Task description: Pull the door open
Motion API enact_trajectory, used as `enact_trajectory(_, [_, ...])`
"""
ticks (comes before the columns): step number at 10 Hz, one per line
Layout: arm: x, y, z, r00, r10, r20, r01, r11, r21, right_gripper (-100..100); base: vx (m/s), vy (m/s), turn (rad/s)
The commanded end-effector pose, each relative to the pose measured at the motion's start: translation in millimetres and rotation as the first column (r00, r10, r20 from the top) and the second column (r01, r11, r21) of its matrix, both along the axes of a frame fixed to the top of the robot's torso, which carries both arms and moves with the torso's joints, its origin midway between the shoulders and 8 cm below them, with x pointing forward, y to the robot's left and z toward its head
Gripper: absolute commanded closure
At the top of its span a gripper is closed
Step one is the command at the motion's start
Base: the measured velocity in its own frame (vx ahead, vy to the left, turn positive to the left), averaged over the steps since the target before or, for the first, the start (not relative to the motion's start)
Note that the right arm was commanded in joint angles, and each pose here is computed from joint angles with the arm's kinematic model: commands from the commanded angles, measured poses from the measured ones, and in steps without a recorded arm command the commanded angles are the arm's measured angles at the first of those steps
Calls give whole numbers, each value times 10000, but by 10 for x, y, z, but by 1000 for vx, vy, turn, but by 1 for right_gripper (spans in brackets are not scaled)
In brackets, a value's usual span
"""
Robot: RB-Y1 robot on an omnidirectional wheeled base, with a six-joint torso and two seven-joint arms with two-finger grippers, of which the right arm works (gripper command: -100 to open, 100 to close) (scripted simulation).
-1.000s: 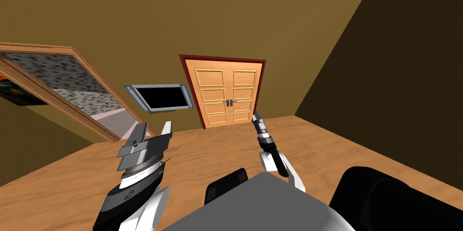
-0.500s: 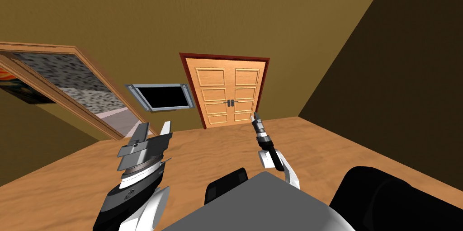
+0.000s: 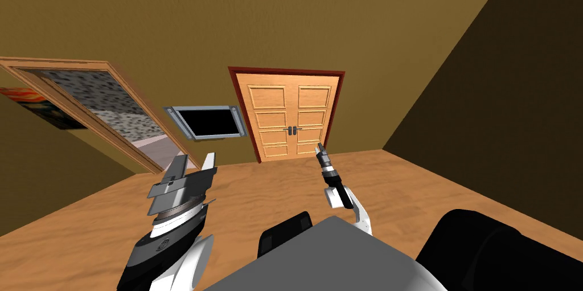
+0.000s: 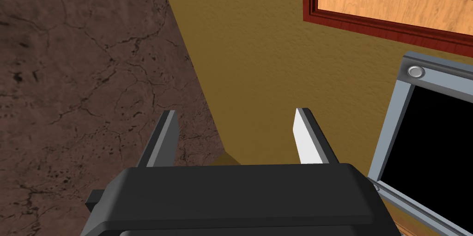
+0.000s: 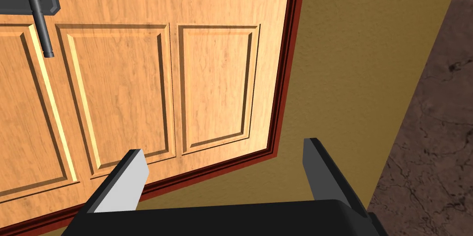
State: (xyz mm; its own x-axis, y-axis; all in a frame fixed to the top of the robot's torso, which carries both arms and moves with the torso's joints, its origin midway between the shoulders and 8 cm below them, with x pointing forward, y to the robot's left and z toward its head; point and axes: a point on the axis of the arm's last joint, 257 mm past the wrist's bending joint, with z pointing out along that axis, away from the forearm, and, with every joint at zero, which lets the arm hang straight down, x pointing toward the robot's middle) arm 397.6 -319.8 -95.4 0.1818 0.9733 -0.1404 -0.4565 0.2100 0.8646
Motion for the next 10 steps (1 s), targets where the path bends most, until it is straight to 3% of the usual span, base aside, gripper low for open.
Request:
enact_trajectory(1, [98, -36, -117, 9998, 39, -216, -38, 10000, 68, -100, 109, -5, 75])
enact_trajectory(10, [426, -283, -599, 9942, 63, -1073, -27, 9994, 331, -100, 62, -10, 54])
